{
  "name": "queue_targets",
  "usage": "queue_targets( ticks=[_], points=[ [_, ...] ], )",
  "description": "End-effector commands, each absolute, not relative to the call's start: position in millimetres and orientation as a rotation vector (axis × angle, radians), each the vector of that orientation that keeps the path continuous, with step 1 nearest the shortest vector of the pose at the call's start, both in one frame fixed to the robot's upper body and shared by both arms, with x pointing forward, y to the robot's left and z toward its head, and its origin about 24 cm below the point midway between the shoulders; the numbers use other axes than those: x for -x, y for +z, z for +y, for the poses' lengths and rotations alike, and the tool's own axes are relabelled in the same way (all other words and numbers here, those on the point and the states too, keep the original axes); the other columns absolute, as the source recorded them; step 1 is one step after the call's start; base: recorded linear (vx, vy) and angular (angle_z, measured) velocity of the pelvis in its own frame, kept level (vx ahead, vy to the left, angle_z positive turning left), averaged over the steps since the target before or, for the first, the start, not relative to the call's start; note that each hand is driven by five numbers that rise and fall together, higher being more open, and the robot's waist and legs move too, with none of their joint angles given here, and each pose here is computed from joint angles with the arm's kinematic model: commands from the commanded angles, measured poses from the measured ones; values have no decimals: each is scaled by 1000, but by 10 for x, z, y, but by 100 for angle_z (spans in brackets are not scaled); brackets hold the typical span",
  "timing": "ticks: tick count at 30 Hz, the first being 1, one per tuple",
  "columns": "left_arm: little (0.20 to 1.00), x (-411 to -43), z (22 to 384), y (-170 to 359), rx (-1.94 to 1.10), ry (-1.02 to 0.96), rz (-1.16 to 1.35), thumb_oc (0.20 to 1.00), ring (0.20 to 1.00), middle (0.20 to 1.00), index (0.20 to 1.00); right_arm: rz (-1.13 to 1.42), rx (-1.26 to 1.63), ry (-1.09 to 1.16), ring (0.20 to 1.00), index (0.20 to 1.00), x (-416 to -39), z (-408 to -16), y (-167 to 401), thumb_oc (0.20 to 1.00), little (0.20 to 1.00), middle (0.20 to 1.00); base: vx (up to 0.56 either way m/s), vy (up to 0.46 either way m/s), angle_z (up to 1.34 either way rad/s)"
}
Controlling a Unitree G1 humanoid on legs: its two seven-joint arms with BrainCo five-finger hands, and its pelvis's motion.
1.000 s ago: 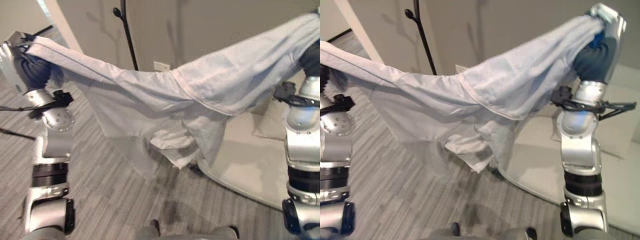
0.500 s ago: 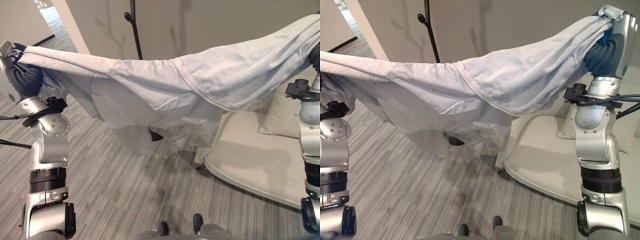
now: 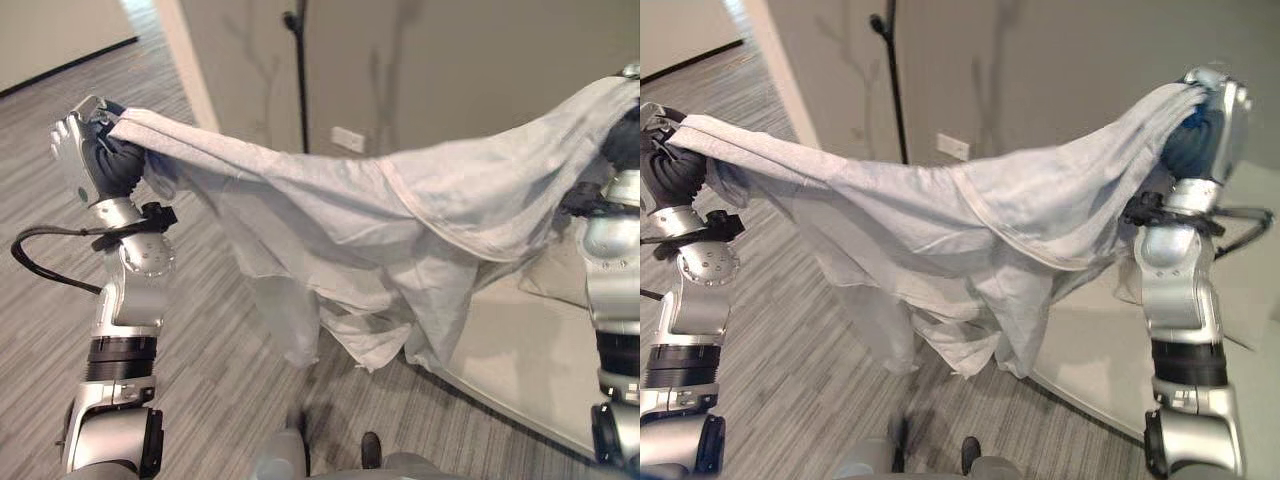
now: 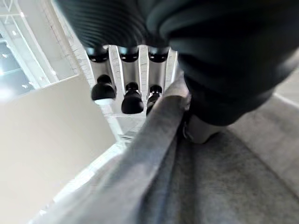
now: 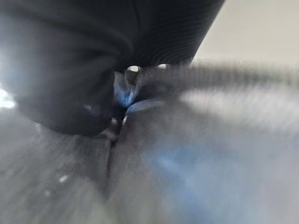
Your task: Hang the clothes on the sofa on the clothes rack.
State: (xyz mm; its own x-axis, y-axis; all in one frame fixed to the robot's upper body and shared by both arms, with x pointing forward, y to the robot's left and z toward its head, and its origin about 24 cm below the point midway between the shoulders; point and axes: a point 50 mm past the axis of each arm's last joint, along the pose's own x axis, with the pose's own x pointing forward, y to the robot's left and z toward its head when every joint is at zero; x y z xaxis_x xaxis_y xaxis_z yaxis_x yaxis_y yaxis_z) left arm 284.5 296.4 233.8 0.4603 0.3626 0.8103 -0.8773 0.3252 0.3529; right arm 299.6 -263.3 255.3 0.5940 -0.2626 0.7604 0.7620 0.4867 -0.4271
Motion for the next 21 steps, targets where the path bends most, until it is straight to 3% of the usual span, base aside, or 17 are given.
queue_targets(
  ticks=[1,7,13,18,21],
  points=[
    [200,-2660,3108,2857,-977,1043,-869,200,200,200,200,-921,889,-738,200,200,-2802,-2534,3035,200,200,200,487,408,-65],
    [200,-2694,3127,2622,-1016,1018,-788,200,200,200,200,-858,941,-786,200,200,-2735,-2677,2876,200,200,200,433,352,-33],
    [200,-2808,3184,2386,-1015,977,-679,200,200,200,200,-799,982,-823,200,200,-2921,-2729,2916,200,200,200,351,320,-15],
    [200,-2942,3280,2429,-1124,951,-640,200,200,200,200,-783,1205,-928,200,200,-3011,-3015,3264,200,200,200,201,184,-18],
    [200,-3003,3358,2536,-1143,981,-623,200,200,200,200,-774,1267,-898,200,200,-3124,-2996,3390,200,200,200,170,83,8]
  ],
)
